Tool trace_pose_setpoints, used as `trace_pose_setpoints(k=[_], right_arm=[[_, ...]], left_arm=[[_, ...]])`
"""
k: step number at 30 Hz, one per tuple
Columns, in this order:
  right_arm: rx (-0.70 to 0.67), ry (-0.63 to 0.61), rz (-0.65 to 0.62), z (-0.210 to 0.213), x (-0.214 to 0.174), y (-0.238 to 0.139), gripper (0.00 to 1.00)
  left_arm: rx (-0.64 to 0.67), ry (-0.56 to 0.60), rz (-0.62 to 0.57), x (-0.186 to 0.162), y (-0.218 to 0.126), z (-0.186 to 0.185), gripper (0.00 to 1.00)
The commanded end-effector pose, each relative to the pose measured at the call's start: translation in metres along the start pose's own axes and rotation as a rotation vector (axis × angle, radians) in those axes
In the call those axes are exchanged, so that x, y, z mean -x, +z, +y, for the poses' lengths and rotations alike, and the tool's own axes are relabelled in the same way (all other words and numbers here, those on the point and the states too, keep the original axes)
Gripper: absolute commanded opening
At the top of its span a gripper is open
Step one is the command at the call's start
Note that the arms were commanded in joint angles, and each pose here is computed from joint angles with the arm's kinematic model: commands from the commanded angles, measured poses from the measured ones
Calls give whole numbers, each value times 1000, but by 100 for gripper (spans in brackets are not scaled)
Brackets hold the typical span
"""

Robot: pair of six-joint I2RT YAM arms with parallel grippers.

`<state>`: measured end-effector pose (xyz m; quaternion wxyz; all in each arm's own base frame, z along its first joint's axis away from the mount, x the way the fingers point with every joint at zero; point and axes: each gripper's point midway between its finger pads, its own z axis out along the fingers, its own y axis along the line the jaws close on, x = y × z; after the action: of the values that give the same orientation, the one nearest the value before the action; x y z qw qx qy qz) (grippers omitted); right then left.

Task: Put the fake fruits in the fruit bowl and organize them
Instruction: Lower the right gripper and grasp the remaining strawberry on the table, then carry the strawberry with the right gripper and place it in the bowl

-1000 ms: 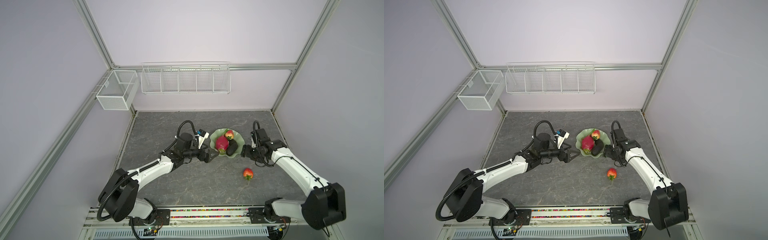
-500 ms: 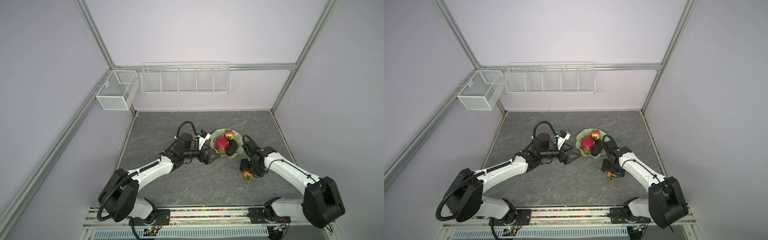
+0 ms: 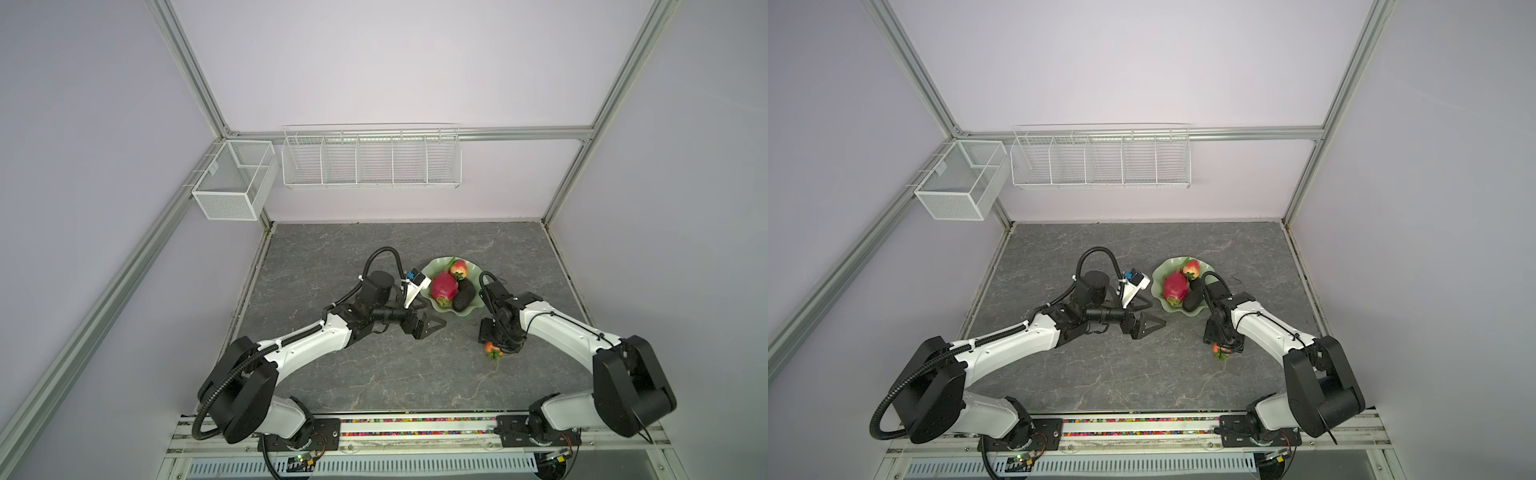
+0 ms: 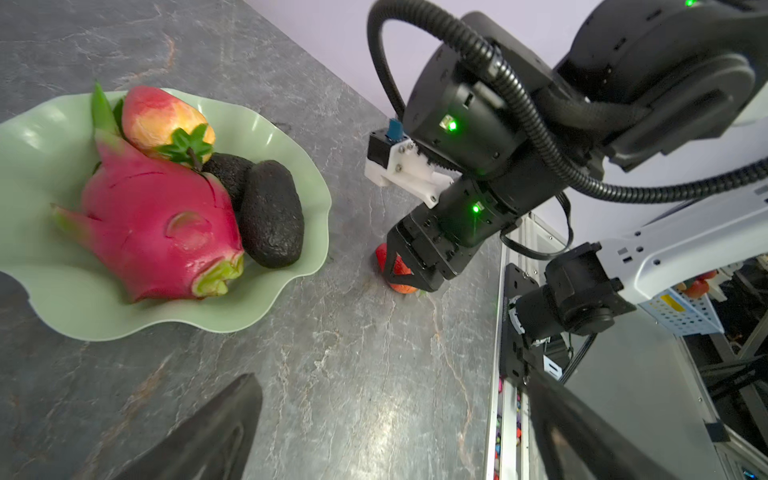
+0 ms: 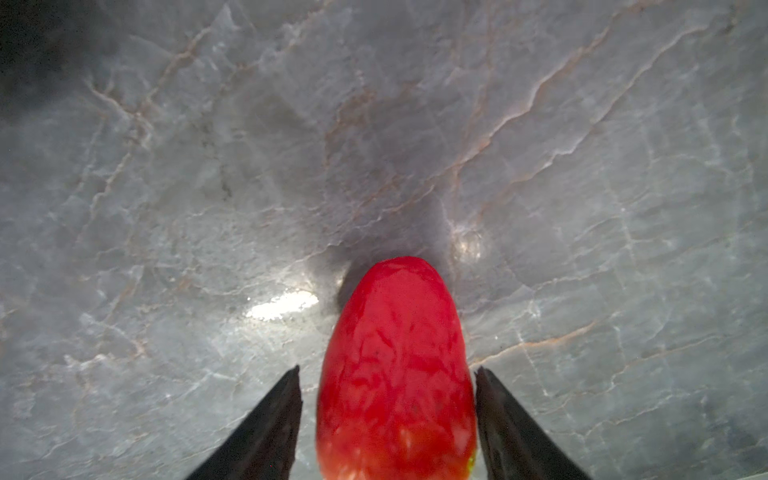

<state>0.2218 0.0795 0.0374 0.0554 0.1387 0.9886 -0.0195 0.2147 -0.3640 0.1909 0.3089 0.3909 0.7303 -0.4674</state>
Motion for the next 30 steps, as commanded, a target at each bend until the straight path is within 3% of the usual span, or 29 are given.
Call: trace_pose_setpoints(k=[1,5,12,21,30], right_arm=[[8,-4,24,3,-6,10,60],[9,-11,23,3,-6,8,52],[74,-15,-64,10,17,-36,51],[262,-49,-204,57,107,-97,51],[310,-38,-233,84,183,-78,51]], left_arm=[[30,40,9,4,2,3,99],[37,43,6,5,2,4,99],[63,55,1,8,-1,5,99],[157,57,-29,18,-7,18,99],[226,72,-58,30,-21,19,99]])
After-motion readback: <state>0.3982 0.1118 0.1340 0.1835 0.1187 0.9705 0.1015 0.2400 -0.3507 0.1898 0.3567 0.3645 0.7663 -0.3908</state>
